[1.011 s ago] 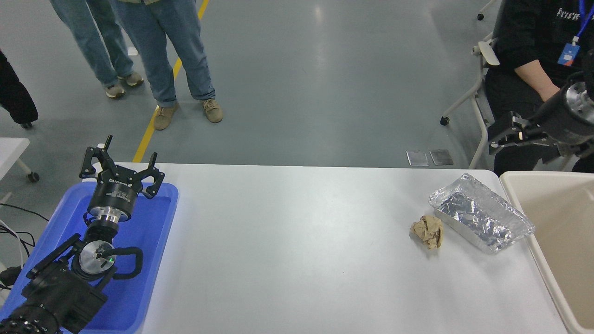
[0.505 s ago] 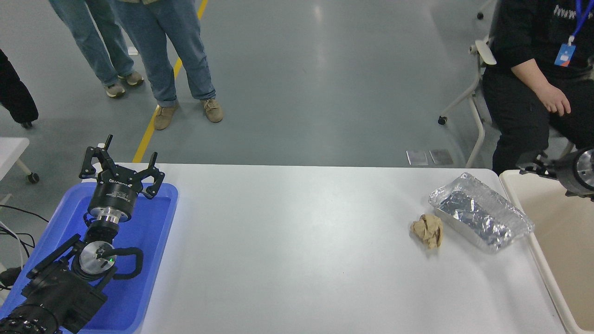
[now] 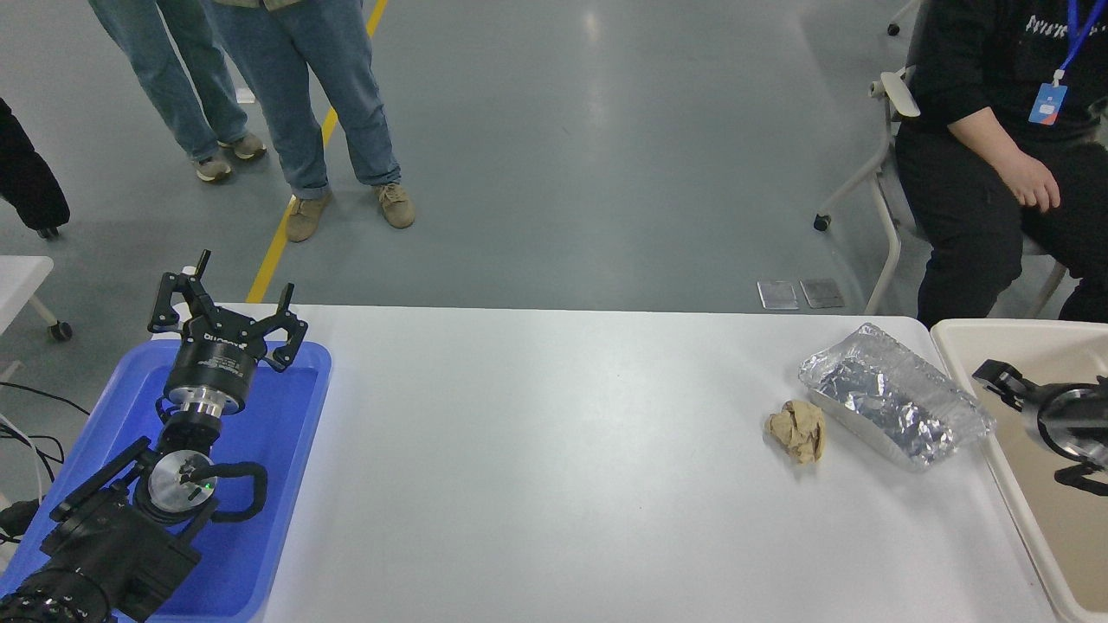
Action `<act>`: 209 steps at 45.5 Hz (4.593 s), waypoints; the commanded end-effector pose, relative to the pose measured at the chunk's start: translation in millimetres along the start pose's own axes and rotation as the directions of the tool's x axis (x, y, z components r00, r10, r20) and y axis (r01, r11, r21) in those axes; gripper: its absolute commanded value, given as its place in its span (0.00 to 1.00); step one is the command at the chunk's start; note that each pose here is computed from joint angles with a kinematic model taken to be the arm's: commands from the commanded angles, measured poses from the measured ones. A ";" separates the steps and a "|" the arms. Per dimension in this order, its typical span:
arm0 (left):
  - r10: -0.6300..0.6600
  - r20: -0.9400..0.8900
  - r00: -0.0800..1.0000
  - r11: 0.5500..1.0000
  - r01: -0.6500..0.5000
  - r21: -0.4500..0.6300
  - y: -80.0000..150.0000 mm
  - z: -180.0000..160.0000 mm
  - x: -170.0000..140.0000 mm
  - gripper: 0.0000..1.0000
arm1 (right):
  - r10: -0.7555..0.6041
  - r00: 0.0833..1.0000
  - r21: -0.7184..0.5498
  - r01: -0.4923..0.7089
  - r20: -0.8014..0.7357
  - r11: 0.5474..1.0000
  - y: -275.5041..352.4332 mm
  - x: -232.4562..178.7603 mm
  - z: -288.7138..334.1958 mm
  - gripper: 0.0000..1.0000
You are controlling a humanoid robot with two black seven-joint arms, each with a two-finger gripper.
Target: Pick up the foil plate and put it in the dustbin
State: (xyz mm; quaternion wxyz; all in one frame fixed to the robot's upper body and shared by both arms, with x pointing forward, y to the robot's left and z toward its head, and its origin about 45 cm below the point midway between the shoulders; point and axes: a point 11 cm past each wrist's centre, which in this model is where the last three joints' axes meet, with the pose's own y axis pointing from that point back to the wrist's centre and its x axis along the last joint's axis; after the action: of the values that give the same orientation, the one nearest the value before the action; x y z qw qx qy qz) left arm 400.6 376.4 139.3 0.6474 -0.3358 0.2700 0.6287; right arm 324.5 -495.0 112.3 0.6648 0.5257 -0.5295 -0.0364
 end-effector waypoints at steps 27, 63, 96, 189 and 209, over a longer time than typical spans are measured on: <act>0.000 0.000 1.000 1.000 0.000 -0.001 0.0 0.2 0.0 1.00 | 0.000 0.999 0.022 0.001 -0.037 1.000 -16.1 -59.2 -5.9 0.97; 0.000 0.000 1.000 1.000 0.000 -0.001 0.0 0.2 0.0 1.00 | -0.008 0.999 0.014 0.008 -0.054 1.000 -21.0 -75.0 0.8 0.00; 0.000 0.000 1.000 1.000 0.000 0.000 0.0 0.0 0.0 1.00 | 0.065 0.996 0.019 -0.066 0.065 0.998 -12.1 -15.8 -22.8 0.00; 0.001 -0.001 1.000 1.000 -0.001 -0.001 0.0 0.1 0.1 1.00 | 0.378 0.915 -0.141 -0.397 -0.142 0.907 42.2 203.8 65.2 0.00; 0.001 -0.001 1.000 1.000 -0.001 -0.001 0.0 0.1 0.1 1.00 | 0.360 0.924 -0.263 -0.381 -0.126 0.886 -4.6 120.0 164.0 0.00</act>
State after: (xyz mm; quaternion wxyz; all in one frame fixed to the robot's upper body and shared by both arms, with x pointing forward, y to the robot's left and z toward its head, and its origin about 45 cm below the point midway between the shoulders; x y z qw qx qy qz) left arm 400.6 376.5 139.3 0.6472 -0.3361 0.2699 0.6287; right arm 308.4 -663.1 219.4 0.7357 0.3372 -0.5843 0.0599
